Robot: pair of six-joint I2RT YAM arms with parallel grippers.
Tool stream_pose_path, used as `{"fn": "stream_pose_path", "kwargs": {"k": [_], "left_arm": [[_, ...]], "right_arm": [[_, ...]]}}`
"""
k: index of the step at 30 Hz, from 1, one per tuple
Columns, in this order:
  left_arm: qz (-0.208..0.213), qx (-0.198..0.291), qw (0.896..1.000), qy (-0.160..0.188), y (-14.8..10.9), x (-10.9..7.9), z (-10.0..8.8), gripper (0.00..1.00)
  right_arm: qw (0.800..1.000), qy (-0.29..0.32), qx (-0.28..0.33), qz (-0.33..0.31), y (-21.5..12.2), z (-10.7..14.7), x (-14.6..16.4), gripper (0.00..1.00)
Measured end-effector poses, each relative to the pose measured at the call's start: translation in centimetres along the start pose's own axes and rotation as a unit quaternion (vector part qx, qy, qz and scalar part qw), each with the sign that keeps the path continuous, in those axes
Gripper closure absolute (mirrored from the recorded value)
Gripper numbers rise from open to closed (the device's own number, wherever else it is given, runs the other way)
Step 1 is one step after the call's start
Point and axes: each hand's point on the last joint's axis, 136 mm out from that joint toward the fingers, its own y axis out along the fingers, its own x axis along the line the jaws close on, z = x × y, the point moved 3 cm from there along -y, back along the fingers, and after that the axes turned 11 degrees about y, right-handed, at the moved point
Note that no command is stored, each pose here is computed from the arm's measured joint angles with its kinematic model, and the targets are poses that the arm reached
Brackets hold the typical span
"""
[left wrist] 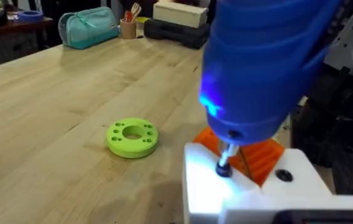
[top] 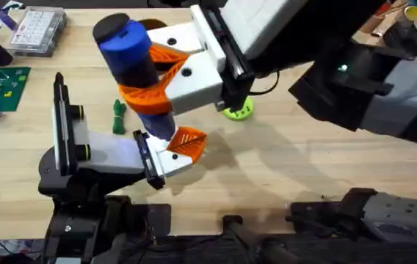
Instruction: Pick up the gripper from the table and insert it into the empty holder that is missing its gripper. Then pick up a screw, insert it into the mounting hole, and use the screwdriver to tighten it. Finally, clean up the table by picking up the vegetable and placing it into the bucket.
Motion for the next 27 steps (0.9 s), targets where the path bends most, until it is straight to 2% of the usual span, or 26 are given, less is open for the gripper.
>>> {"fn": "stream_pose_path", "kwargs": {"k": [27], "left_arm": [[0.0, 0.0, 1.0, 0.0, 0.0, 0.0, 0.0, 0.984]], "right_arm": [[1.0, 0.01, 0.004, 0.005, 0.0, 0.28, -0.19, 0.96]]}}
